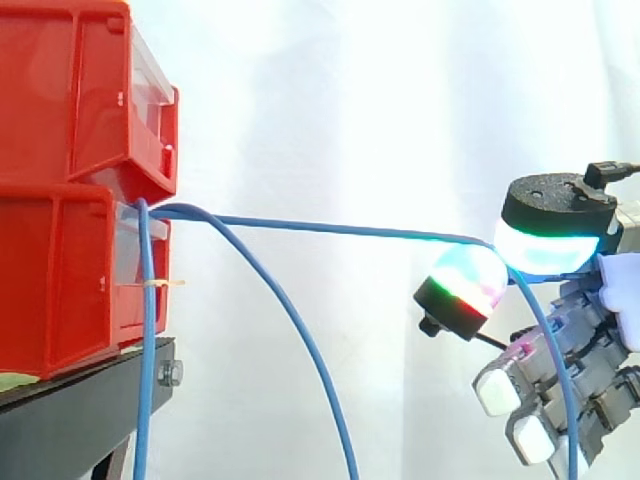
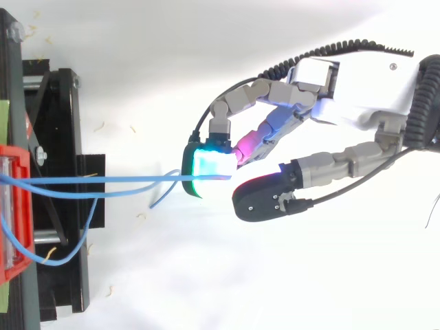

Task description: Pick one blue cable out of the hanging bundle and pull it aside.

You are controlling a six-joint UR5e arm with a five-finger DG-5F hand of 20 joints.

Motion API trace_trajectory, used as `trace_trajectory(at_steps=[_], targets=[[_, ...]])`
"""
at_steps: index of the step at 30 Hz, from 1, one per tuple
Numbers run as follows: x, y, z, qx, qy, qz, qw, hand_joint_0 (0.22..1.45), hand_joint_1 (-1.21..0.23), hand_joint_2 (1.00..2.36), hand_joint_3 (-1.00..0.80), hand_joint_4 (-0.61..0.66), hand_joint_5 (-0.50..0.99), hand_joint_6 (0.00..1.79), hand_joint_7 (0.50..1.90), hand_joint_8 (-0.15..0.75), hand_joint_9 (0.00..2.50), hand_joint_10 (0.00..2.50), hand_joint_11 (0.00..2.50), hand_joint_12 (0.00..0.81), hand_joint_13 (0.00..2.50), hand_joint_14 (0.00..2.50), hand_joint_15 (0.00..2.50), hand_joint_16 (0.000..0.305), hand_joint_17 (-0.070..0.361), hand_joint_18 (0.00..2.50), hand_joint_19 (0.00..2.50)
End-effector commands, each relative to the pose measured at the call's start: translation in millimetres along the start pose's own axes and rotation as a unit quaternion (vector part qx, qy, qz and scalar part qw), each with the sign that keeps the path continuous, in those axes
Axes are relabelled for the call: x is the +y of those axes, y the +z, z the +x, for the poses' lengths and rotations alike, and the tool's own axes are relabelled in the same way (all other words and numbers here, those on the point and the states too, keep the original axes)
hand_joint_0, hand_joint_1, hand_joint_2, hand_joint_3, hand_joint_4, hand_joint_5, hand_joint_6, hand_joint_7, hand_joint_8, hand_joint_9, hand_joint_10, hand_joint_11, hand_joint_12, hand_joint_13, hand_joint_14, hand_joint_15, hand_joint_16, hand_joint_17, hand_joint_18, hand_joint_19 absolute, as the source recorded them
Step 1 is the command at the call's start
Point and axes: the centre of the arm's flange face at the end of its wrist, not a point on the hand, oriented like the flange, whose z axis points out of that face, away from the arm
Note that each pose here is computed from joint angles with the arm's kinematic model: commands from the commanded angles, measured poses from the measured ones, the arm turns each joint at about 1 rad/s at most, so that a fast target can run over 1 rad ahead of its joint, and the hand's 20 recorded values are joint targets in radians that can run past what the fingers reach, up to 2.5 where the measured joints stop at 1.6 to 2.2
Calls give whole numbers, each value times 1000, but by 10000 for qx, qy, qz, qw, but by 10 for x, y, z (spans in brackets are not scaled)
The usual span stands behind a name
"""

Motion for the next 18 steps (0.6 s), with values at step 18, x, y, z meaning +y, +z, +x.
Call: trace_trajectory(at_steps=[18], targets=[[1, 0, -2, -2, 3, -1, 10000, 490, -819, 1627, 58, -243, -15, 850, 1302, 273, 932, 4, 190, 413, 852, 13, 467, 68, 152, 798, 341]])
